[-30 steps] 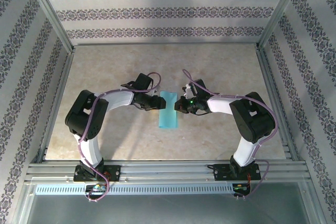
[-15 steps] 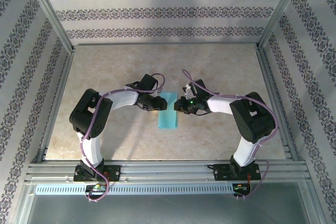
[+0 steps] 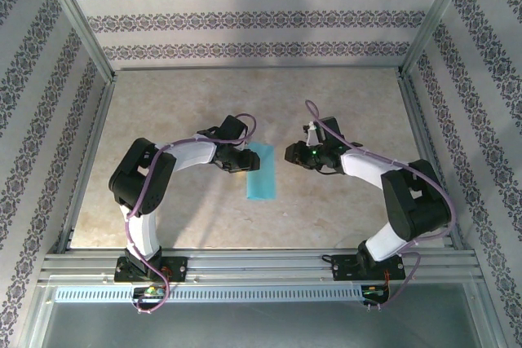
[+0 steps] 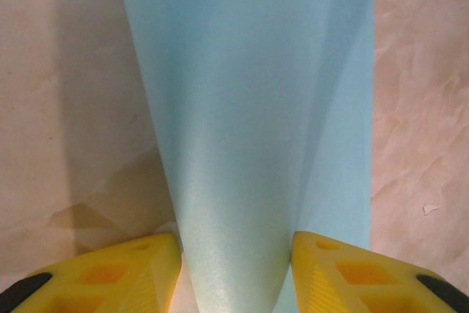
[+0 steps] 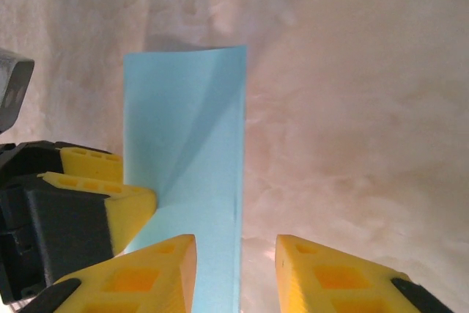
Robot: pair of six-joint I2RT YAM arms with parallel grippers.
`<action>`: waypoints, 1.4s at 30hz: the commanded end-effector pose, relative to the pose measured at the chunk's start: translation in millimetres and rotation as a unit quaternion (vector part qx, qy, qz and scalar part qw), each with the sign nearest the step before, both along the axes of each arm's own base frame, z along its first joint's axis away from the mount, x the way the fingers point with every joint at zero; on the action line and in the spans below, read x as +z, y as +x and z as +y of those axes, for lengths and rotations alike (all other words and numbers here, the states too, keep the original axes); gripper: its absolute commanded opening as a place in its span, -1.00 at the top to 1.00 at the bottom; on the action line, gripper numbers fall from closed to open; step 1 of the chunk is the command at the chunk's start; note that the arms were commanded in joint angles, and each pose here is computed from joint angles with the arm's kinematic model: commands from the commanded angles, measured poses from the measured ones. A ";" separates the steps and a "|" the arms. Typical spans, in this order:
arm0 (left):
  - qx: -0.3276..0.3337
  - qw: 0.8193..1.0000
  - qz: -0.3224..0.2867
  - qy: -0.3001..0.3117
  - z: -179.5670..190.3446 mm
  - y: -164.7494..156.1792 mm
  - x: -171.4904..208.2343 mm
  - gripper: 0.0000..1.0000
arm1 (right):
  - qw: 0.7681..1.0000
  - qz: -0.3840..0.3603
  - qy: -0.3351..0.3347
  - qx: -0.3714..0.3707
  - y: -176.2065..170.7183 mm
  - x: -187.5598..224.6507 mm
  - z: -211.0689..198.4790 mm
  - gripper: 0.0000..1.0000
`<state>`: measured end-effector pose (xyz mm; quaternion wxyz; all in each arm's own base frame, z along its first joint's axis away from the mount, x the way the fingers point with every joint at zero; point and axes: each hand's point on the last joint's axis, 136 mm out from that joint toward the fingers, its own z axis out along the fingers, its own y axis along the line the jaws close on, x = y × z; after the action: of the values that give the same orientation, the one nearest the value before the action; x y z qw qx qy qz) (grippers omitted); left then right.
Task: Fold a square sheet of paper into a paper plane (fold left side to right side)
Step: First fold in half a square sheet of paper at the center of the table.
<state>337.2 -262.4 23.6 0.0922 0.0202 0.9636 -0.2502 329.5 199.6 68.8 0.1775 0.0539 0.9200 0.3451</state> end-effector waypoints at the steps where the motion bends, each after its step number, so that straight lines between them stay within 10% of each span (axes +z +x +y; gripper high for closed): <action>1: -0.009 0.996 0.066 0.063 9.2 -32.4 -46.1 0.05 | 1.000 -0.004 -0.018 -0.011 -3.3 -1.3 -13.5 0.31; 42: -0.011 0.993 0.087 0.084 7.4 -38.7 -56.9 0.00 | 1.000 0.012 0.006 0.020 -10.1 -4.2 0.8 0.34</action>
<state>336.7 -264.2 21.0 0.0803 0.0203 0.9717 -0.2211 326.2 193.4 68.3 0.1720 0.0604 0.9200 0.3468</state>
